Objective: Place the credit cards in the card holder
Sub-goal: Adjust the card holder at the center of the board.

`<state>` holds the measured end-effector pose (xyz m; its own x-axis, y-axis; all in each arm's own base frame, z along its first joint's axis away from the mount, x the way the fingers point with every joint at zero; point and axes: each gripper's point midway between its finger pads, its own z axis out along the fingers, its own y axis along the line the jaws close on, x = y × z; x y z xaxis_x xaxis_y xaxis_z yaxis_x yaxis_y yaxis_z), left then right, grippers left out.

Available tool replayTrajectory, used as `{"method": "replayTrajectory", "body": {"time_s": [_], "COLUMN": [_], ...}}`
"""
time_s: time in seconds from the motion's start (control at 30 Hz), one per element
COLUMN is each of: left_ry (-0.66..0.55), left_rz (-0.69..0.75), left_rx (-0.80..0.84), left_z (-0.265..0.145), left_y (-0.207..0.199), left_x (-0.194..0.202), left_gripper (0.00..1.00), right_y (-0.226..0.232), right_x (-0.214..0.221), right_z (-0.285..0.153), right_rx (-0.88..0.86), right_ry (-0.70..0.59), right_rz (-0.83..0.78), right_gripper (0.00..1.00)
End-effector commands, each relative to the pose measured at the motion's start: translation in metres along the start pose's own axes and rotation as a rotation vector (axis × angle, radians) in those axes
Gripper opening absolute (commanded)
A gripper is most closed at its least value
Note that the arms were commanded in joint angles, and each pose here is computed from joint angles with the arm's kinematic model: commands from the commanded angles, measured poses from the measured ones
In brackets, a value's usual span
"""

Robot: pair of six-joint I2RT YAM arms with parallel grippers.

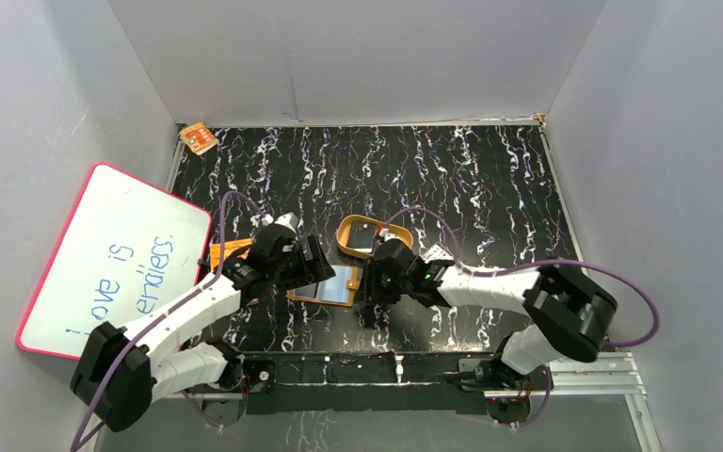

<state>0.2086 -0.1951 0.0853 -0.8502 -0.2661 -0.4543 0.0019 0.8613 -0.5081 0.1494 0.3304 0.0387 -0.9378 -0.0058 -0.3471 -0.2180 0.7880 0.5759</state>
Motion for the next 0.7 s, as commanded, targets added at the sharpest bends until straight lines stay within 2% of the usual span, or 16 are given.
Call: {"method": "replayTrajectory", "body": {"time_s": [0.0, 0.27, 0.43, 0.67], "left_ry": [0.018, 0.096, 0.095, 0.117], "left_rz": [0.045, 0.150, 0.225, 0.291], "left_rx": [0.064, -0.090, -0.198, -0.251], "left_z": [0.004, 0.034, 0.050, 0.061], "left_y": [-0.022, 0.000, 0.013, 0.016], "left_x": [-0.008, 0.004, 0.003, 0.010], "left_gripper": [0.82, 0.71, 0.71, 0.72], "right_y": [-0.005, -0.016, -0.010, -0.006], "right_x": [-0.026, -0.034, -0.035, -0.041], "right_z": [-0.030, -0.047, -0.045, -0.048], "right_rx": [0.059, 0.083, 0.067, 0.067], "right_ry": [-0.131, -0.157, -0.144, -0.161], "right_rz": [-0.013, -0.038, -0.052, -0.074], "right_gripper": [0.46, 0.43, 0.42, 0.42]}}
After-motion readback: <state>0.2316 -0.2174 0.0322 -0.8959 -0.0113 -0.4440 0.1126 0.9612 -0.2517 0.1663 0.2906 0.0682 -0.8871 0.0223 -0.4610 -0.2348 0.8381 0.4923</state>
